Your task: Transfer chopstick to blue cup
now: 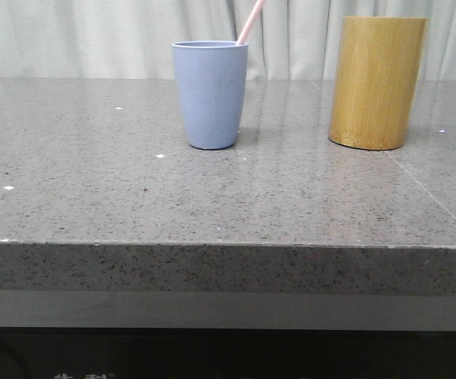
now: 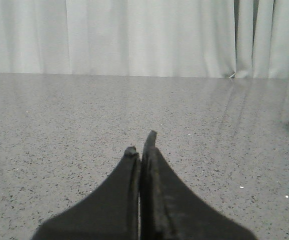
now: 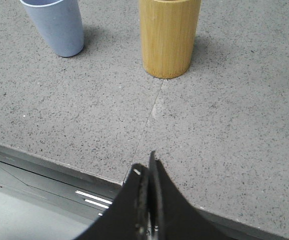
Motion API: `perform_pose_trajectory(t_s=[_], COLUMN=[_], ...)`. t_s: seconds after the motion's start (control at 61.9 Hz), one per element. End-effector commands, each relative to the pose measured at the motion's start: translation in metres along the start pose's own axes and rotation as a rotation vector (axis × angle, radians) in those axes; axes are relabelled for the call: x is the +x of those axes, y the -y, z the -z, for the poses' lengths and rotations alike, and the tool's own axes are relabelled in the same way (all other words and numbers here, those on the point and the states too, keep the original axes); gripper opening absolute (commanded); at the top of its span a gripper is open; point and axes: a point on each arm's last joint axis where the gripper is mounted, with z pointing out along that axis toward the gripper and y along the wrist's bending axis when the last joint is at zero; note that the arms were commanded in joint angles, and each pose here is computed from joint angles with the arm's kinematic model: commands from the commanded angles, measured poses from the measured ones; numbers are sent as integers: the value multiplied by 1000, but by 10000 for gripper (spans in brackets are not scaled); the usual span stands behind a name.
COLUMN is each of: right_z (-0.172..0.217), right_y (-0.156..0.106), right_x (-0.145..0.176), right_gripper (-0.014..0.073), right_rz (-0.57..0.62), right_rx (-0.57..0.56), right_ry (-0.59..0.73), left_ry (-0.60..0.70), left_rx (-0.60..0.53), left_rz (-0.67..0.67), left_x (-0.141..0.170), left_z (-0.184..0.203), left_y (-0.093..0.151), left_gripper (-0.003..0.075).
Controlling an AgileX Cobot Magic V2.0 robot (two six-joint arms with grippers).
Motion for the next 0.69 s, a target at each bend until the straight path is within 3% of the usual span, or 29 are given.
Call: perform_pose_trajectory(t_s=[0.0, 0.145, 0.258, 0.452, 0.678], right_z=[4, 8, 10, -15, -48], right_y=[0, 0, 5, 19, 28], right_x=[-12, -8, 7, 69, 131], right_gripper=[-69, -69, -69, -69, -69], right_rz=[-2, 17, 51, 77, 61], right_rx=[7, 18, 89, 202, 234], right_ry=[85, 112, 271, 523, 595], left_ry=[101, 101, 101, 101, 101], left_rx=[-10, -10, -10, -10, -10], left_rz=[9, 9, 9, 9, 9], left_x=[-6, -6, -6, -6, -6], left_z=[2, 2, 2, 2, 2], left_y=[-1, -1, -1, -1, -1], left_gripper=[-19, -19, -19, -19, -19])
